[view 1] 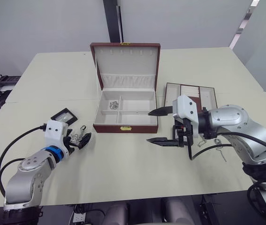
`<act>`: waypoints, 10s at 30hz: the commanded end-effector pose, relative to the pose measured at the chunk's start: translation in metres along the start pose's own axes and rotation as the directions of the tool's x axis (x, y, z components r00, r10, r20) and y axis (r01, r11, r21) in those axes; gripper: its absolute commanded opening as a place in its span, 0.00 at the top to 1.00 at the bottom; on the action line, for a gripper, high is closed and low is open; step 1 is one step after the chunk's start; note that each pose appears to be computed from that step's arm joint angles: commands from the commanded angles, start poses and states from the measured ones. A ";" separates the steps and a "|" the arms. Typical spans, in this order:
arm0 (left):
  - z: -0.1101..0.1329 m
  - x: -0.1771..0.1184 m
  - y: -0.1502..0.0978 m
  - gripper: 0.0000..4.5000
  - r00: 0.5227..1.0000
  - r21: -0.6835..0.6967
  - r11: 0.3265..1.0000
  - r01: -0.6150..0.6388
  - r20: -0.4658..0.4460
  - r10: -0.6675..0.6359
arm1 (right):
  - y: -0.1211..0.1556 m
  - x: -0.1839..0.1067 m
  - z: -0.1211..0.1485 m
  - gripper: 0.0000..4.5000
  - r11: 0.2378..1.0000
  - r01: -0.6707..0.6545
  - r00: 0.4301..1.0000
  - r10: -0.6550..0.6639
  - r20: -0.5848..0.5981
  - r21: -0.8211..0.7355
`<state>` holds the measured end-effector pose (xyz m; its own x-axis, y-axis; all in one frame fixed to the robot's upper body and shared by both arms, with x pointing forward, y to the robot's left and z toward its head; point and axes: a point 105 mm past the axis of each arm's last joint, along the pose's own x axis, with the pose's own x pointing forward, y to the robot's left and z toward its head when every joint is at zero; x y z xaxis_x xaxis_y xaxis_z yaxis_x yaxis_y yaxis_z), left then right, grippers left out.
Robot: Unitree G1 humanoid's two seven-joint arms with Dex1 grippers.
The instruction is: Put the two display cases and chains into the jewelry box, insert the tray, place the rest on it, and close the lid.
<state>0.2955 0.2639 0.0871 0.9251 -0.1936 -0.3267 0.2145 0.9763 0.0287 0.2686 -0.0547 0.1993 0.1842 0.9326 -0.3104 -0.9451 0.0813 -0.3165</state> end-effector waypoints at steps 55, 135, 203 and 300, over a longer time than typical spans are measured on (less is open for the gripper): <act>0.049 0.026 0.088 0.20 0.967 0.308 0.926 0.217 -0.197 -0.161 | -0.013 0.017 0.026 0.00 0.994 0.106 0.994 -0.105 0.029 -0.032; 0.177 0.031 -0.066 0.01 0.706 0.695 0.462 0.550 -0.091 -0.702 | -0.035 -0.034 -0.004 0.00 0.894 0.447 0.887 -0.446 -0.121 -0.019; -0.015 -0.094 0.032 0.01 1.000 -0.038 0.999 0.015 0.024 -0.014 | 0.005 -0.027 0.010 0.00 0.998 -0.050 0.999 0.050 0.004 -0.027; 0.100 0.037 -0.038 0.69 0.876 0.417 0.773 0.479 -0.174 -0.450 | -0.015 -0.015 0.007 0.00 0.981 0.193 0.980 -0.194 -0.047 -0.015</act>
<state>0.3529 0.2074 0.1595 0.6461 -0.5972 -0.4753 0.7462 0.6250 0.2293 0.2783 -0.0691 0.2037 0.3626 0.8793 -0.3089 -0.9065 0.2559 -0.3357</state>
